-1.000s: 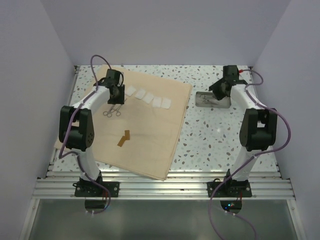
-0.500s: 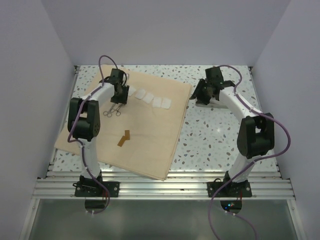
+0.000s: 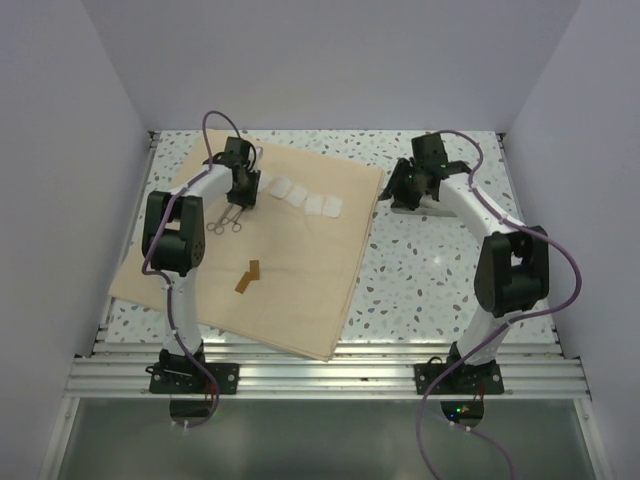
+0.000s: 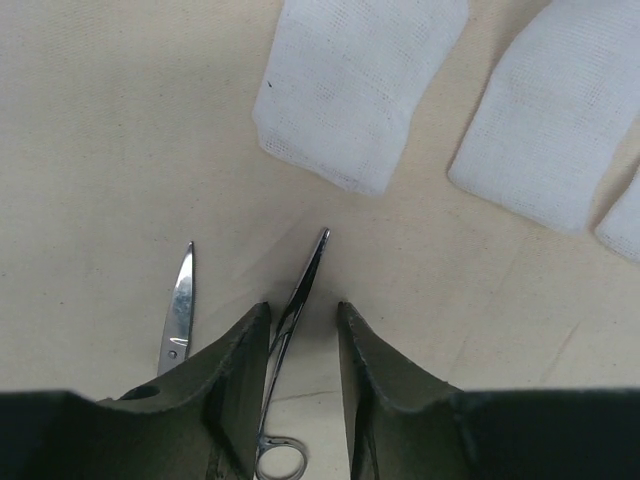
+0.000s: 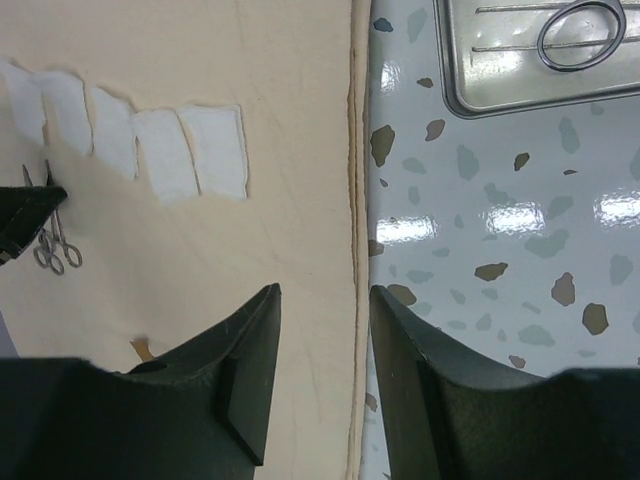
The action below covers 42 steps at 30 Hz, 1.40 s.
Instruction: Prepare the surgical pack
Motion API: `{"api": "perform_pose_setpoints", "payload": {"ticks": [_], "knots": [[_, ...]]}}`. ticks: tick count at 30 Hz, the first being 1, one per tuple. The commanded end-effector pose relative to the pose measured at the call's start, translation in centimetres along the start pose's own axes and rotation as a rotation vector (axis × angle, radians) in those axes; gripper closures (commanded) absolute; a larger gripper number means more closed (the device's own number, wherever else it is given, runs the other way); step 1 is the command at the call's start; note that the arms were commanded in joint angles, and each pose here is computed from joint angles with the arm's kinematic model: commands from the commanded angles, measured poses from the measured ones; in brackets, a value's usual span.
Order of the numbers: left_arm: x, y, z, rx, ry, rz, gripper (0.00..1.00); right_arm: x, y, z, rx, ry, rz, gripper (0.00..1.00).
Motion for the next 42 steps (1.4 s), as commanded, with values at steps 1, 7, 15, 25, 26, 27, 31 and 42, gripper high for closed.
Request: {"api": "perform_pose_setpoints", "payload": {"ticks": [1, 7, 15, 25, 26, 27, 31, 42], "knots": [[0.8, -1.6, -0.9, 0.032, -0.003, -0.005, 0.65, 1.5, 0.6, 0.7, -0.014, 0.034, 0.057, 0.55], [0.8, -0.9, -0.9, 0.033, 0.011, -0.035, 0.87, 5.9, -0.9, -0.1, 0.018, 0.07, 0.166, 0.55], [-0.3, 1.8, -0.8, 0.073, 0.084, -0.094, 1.0, 14.5, -4.4, -2.3, 0.031, 0.111, 0.507, 0.57], [-1.8, 4.6, -1.6, 0.064, 0.13, -0.211, 1.0, 23.1, -9.8, -7.5, 0.129, 0.169, 0.75, 0.59], [-1.9, 4.6, -1.6, 0.065, 0.134, -0.219, 1.0, 23.7, -9.5, -7.4, 0.119, 0.17, 0.769, 0.58], [-2.0, 4.7, -1.8, 0.07, 0.136, -0.228, 1.0, 23.8, -10.2, -8.0, 0.138, 0.152, 0.77, 0.58], [-2.3, 4.7, -2.2, 0.081, 0.141, -0.259, 1.0, 25.0, -11.3, -10.2, 0.177, 0.131, 0.792, 0.54], [-3.2, 4.6, -3.0, 0.105, 0.167, -0.33, 1.0, 25.7, -13.6, -15.4, 0.273, 0.127, 0.777, 0.5]]}}
Point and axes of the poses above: each gripper's point midway between its finger pads, its own y axis back along the fingers, its own x axis along the line the jaws close on, z = x × y, the point moved 5 cm from there along y, back along the fingers, and after that the axes turned 9 degrees about y, right-handed, at the moved point
